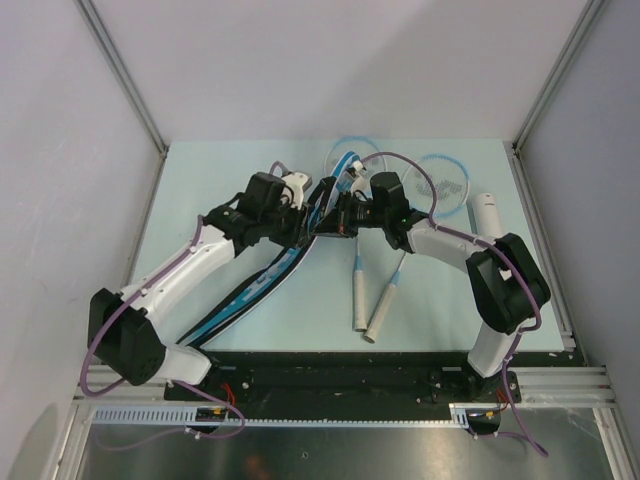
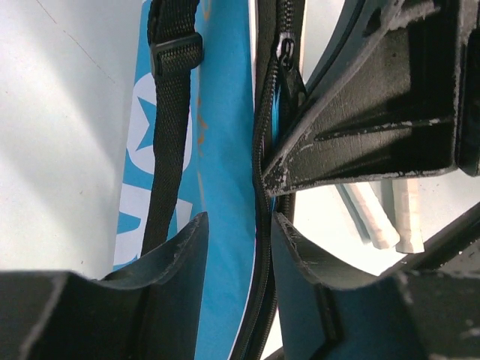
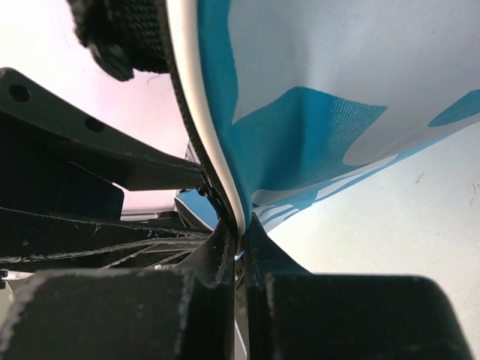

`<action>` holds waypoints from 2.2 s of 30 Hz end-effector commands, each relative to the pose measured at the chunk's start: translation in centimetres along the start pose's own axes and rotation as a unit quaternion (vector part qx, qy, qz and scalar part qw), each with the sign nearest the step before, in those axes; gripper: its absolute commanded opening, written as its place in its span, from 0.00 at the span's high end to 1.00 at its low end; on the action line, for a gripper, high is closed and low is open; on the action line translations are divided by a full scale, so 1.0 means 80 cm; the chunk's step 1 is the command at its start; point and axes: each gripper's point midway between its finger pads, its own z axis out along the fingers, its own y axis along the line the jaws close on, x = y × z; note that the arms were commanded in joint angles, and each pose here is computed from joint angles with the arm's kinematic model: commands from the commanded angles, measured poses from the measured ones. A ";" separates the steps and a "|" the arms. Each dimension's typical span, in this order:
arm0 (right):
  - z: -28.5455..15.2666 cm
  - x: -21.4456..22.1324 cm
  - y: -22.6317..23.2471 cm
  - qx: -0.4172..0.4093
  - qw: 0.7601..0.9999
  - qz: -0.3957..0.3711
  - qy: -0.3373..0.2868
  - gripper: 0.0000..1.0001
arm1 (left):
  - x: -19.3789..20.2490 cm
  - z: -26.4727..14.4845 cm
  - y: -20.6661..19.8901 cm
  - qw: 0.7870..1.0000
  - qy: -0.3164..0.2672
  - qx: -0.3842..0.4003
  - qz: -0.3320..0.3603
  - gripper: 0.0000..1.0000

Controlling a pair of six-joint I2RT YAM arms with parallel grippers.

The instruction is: Pack up the badminton gear

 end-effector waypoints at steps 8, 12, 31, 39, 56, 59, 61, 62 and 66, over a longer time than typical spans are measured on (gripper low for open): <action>-0.004 -0.015 0.057 -0.064 0.998 -0.026 -0.006 1.00 | 0.013 0.018 0.009 0.999 0.000 -0.045 0.009 0.55; -0.009 -0.023 0.068 -0.074 0.997 -0.022 -0.015 1.00 | 0.036 0.018 0.045 0.992 0.008 -0.124 -0.008 0.55; -0.004 -0.035 0.069 -0.054 0.997 -0.011 -0.053 0.97 | 0.048 0.036 0.010 0.998 0.044 -0.033 -0.021 1.00; 0.019 -0.011 0.033 0.039 0.997 -0.021 -0.063 0.62 | -0.016 -0.006 -0.003 0.997 -0.042 -0.031 -0.056 1.00; 0.030 0.023 0.025 0.119 0.989 -0.051 -0.074 0.51 | -0.060 -0.043 0.013 0.986 -0.110 -0.081 -0.092 1.00; 0.033 0.028 0.025 0.112 0.991 -0.045 -0.064 0.44 | -0.062 -0.039 0.018 0.985 -0.110 -0.093 -0.099 1.00; 0.034 0.031 0.024 0.117 0.990 -0.047 -0.062 0.43 | -0.061 -0.036 0.020 0.985 -0.107 -0.097 -0.099 1.00; 0.034 0.032 0.022 0.120 0.990 -0.043 -0.062 0.43 | -0.061 -0.035 0.020 0.985 -0.106 -0.098 -0.099 1.00; 0.026 0.024 0.041 0.078 0.992 -0.047 -0.083 0.43 | -0.059 -0.035 0.024 0.984 -0.106 -0.104 -0.096 1.00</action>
